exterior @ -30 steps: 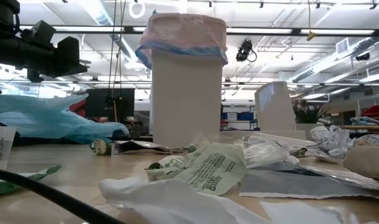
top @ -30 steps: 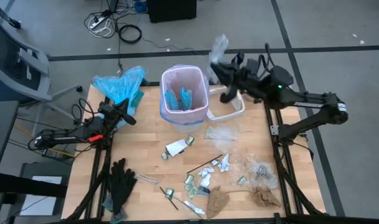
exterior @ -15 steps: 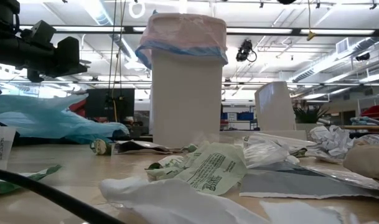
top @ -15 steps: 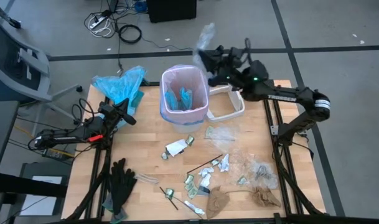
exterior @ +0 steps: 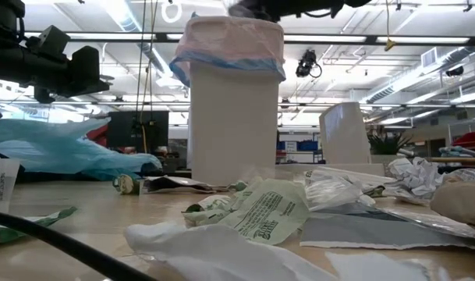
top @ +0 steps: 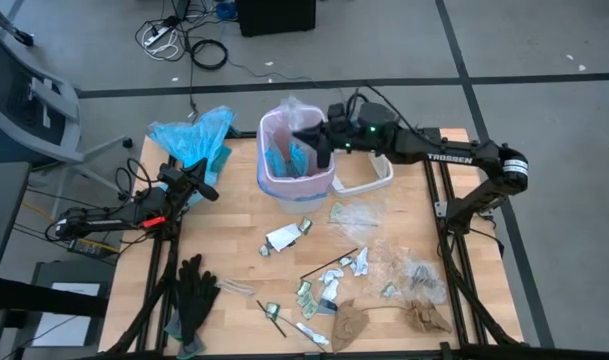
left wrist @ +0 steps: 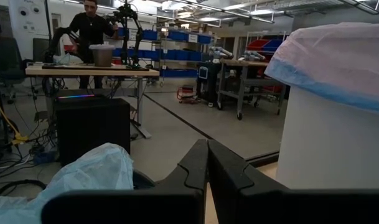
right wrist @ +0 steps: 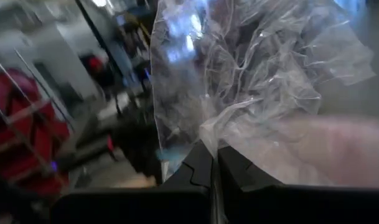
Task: Place trash/remove bag and relplace
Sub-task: Put the clear cellophane into the trash bin
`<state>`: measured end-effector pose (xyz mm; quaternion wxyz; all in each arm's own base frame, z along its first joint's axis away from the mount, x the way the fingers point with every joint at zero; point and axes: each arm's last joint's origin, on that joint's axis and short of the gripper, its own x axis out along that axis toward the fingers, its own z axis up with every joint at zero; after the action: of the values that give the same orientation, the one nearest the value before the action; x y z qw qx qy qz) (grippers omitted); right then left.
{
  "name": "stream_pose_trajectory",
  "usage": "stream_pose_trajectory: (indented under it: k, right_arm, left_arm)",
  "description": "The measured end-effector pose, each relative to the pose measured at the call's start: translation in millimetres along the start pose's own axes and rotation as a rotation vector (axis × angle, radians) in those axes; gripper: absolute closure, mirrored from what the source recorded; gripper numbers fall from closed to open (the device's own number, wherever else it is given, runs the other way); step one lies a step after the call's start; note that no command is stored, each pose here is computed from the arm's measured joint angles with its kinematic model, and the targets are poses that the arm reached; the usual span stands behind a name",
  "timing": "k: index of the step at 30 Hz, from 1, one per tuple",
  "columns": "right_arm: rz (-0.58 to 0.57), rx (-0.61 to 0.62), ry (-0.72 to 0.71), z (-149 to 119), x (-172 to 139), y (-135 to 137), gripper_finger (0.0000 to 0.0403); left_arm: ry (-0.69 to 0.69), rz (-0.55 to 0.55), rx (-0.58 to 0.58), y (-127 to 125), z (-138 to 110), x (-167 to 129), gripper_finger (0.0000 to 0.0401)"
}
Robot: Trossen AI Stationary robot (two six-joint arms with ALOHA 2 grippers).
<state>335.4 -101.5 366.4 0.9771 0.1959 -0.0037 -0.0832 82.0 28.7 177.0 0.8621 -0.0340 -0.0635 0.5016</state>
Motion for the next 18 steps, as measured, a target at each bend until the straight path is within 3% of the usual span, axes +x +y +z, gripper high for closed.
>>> stream_pose_trajectory:
  k: [5,13,18]
  right_arm:
    - [0.049,0.009,0.123,-9,-1,0,0.0355]
    - [0.034,-0.023,0.071,-1,-6,1,0.0246]
    - [-0.007,-0.023,0.059,9,-17,-4,0.0206]
  left_arm:
    - [0.000,-0.001,0.000,0,0,0,0.0380]
    - [0.000,0.000,0.000,0,0,0,0.0380]
    - [0.000,0.000,0.000,0,0,0,0.0380]
